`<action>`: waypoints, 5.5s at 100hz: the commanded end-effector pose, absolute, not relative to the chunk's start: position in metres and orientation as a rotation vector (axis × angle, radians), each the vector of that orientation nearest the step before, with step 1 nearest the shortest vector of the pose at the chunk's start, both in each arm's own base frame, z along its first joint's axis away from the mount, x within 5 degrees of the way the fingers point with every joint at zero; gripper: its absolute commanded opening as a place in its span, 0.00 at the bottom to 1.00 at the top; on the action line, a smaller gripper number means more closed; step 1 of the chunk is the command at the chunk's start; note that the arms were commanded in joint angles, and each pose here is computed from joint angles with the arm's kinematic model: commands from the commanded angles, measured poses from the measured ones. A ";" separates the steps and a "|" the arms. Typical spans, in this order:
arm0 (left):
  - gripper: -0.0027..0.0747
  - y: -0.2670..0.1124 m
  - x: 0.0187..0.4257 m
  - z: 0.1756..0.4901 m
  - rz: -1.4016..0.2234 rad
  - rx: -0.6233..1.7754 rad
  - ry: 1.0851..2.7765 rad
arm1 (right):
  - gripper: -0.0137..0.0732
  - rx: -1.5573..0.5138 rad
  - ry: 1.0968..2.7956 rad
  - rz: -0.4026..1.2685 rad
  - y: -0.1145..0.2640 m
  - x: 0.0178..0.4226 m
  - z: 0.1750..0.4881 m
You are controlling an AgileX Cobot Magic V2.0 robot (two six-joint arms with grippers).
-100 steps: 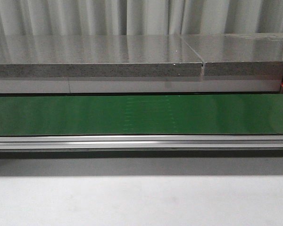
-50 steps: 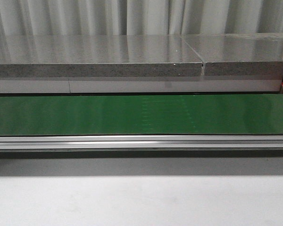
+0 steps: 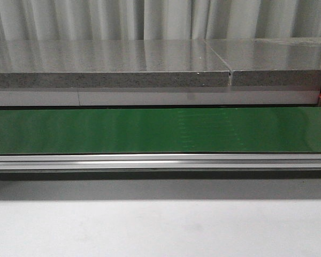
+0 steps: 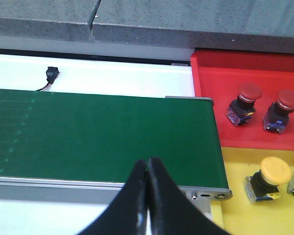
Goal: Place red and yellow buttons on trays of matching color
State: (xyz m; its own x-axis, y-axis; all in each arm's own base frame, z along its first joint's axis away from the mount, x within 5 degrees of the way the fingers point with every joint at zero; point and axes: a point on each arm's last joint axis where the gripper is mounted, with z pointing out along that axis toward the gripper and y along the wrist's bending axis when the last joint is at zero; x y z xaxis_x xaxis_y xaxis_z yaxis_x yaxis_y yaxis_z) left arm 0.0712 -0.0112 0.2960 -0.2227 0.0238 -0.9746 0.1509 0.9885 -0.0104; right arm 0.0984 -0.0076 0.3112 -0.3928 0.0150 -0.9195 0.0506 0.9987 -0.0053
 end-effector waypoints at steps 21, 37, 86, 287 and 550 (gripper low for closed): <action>0.10 -0.012 0.071 0.309 -0.136 0.120 1.724 | 0.08 0.045 1.891 -0.061 -0.009 0.100 0.325; 0.46 -0.012 0.071 0.307 -0.135 0.123 1.748 | 0.08 0.045 1.891 -0.061 -0.009 0.100 0.325; 0.89 -0.008 0.075 0.310 -0.240 -0.111 1.875 | 0.08 0.045 1.891 -0.061 -0.009 0.100 0.325; 0.89 0.124 0.356 0.222 0.028 -0.824 2.417 | 0.08 0.045 1.891 -0.060 -0.009 0.100 0.325; 0.06 0.016 0.314 0.277 0.016 -0.266 2.448 | 0.08 0.045 1.891 -0.060 -0.009 0.100 0.325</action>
State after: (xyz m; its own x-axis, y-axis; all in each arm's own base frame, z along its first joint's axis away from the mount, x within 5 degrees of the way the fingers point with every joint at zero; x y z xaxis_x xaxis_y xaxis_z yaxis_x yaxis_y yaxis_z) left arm 0.3116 0.0184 0.2574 -0.8148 -0.2104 -0.5401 -0.2199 0.9743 -0.0478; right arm 0.0983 -0.0075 0.3109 -0.3969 0.0148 -0.9178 0.0492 0.9988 -0.0052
